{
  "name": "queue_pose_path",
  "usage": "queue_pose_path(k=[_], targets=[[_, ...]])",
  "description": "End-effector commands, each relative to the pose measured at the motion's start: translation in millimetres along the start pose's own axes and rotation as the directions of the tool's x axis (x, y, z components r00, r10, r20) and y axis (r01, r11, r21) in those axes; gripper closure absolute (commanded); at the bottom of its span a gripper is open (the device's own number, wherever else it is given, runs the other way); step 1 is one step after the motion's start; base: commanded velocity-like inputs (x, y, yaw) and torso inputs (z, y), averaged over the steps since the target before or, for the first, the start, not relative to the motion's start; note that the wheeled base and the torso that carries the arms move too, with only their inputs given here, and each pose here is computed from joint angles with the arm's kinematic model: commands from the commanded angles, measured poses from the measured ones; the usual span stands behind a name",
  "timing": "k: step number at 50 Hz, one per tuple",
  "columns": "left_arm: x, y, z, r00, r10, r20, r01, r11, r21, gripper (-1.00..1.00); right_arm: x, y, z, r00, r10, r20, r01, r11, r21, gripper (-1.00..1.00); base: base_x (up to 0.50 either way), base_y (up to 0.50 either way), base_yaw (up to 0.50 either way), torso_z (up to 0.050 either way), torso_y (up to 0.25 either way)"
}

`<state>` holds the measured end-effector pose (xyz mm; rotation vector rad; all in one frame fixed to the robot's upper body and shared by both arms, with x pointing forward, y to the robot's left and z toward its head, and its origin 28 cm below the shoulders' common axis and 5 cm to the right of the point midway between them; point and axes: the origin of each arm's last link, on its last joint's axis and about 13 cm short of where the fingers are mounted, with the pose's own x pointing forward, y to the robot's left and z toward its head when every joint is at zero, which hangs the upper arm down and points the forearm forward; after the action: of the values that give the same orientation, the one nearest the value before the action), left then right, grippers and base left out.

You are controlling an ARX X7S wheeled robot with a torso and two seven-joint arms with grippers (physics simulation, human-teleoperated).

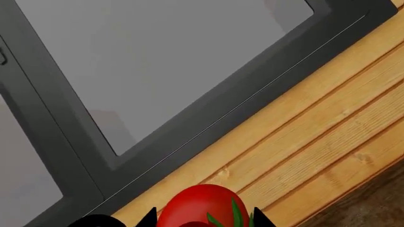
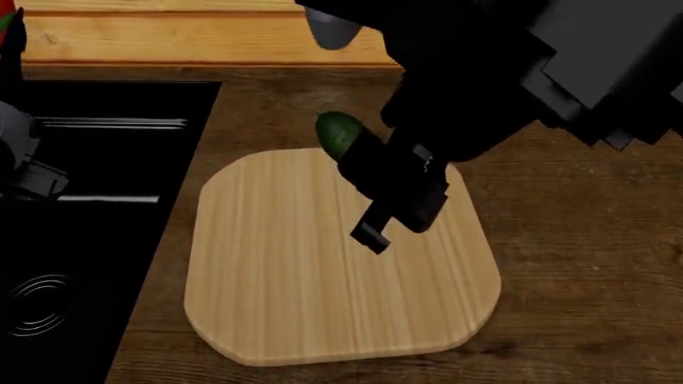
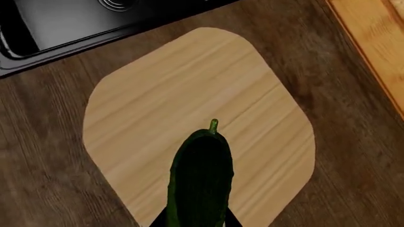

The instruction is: Pick the vegetables from the sink and place them on the cutting board.

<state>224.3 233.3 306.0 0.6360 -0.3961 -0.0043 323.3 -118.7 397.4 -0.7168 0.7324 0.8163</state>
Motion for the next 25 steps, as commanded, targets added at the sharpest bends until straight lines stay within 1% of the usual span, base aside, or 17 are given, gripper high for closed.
queue_pose_path(k=[1, 6, 16, 18, 25], targets=[[-6.2, 4.7, 2.8, 1.0, 0.015, 0.016, -0.015, 0.999, -0.036, 1.0, 14.3, 3.7, 2.3, 0.998, -0.064, 0.016, 0.064, 0.997, -0.049, 1.0, 0.0, 0.0, 0.0, 0.0, 0.0], [-7.5, 4.0, 2.3, 1.0, 0.015, 0.011, -0.015, 0.999, -0.035, 1.0, 22.9, 5.9, 0.6, 0.998, -0.054, 0.015, 0.055, 0.996, -0.067, 1.0, 0.0, 0.0, 0.0, 0.0, 0.0], [-7.5, 4.2, 1.3, 1.0, 0.004, 0.0, -0.004, 0.999, -0.036, 1.0, 31.5, 5.8, -3.5, 0.999, -0.026, -0.044, 0.021, 0.994, -0.108, 1.0, 0.0, 0.0, 0.0, 0.0, 0.001], [-9.0, 3.7, 1.1, 1.0, -0.003, 0.0, 0.003, 0.999, -0.038, 1.0, 32.8, 4.7, -3.1, 0.999, -0.034, -0.041, 0.029, 0.994, -0.104, 1.0, 0.0, 0.0, 0.0, 0.0, 0.0], [-9.0, 3.8, -0.1, 1.0, 0.001, -0.005, -0.001, 0.999, -0.036, 1.0, 36.5, 9.7, -6.7, 0.998, -0.004, -0.063, -0.003, 0.994, -0.108, 1.0, 0.0, 0.0, 0.0, 0.0, 0.0]])
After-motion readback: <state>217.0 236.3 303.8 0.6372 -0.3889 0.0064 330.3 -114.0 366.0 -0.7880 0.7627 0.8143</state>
